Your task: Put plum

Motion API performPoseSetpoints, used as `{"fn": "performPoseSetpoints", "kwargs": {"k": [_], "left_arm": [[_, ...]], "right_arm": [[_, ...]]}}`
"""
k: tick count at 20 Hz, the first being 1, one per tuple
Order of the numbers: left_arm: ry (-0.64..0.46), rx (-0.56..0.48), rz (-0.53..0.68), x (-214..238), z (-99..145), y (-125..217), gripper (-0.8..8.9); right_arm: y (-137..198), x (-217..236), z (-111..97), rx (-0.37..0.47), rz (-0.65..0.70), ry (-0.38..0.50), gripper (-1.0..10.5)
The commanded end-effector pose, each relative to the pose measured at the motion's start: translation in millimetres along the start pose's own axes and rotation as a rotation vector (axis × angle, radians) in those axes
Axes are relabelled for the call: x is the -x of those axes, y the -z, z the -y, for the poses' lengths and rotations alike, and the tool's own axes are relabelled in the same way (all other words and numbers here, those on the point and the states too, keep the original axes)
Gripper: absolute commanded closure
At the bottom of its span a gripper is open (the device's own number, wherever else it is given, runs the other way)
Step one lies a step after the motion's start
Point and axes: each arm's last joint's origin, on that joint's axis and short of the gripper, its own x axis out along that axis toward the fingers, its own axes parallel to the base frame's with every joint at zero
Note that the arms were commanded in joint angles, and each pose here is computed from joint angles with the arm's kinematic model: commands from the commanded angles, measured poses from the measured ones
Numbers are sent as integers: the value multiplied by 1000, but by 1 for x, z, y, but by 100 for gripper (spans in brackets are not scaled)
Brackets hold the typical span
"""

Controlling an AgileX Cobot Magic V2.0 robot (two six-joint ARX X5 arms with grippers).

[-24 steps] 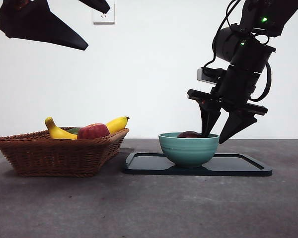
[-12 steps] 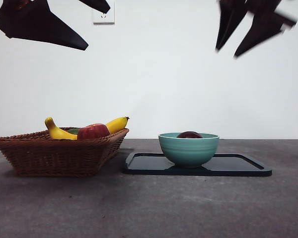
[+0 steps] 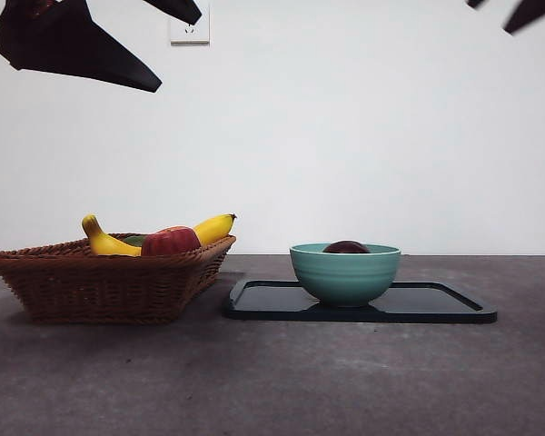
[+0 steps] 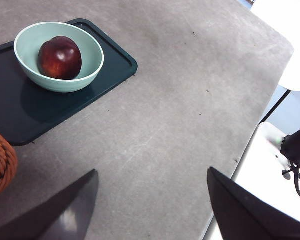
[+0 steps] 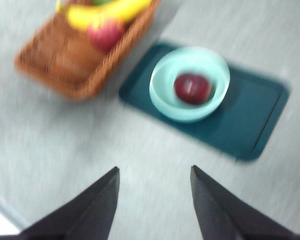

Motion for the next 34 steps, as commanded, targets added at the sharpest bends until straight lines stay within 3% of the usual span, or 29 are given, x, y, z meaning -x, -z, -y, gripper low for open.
{"fn": "performPoseSetpoints", "kwargs": {"k": [1, 7, 23, 29, 34], "left_arm": [[13, -5, 7, -1, 2, -2, 471], [13, -5, 7, -1, 2, -2, 471], [14, 11, 26, -1, 2, -4, 473], [-99, -15, 160, -7, 3, -33, 470], [-116, -2, 150, -44, -6, -84, 471]], "right_arm": [[19, -2, -2, 17, 8, -26, 720], [58, -12, 1, -17, -23, -86, 720], [58, -12, 1, -17, -16, -100, 720], [58, -12, 1, -17, -16, -100, 720], [58, -12, 1, -19, -16, -101, 720]]}}
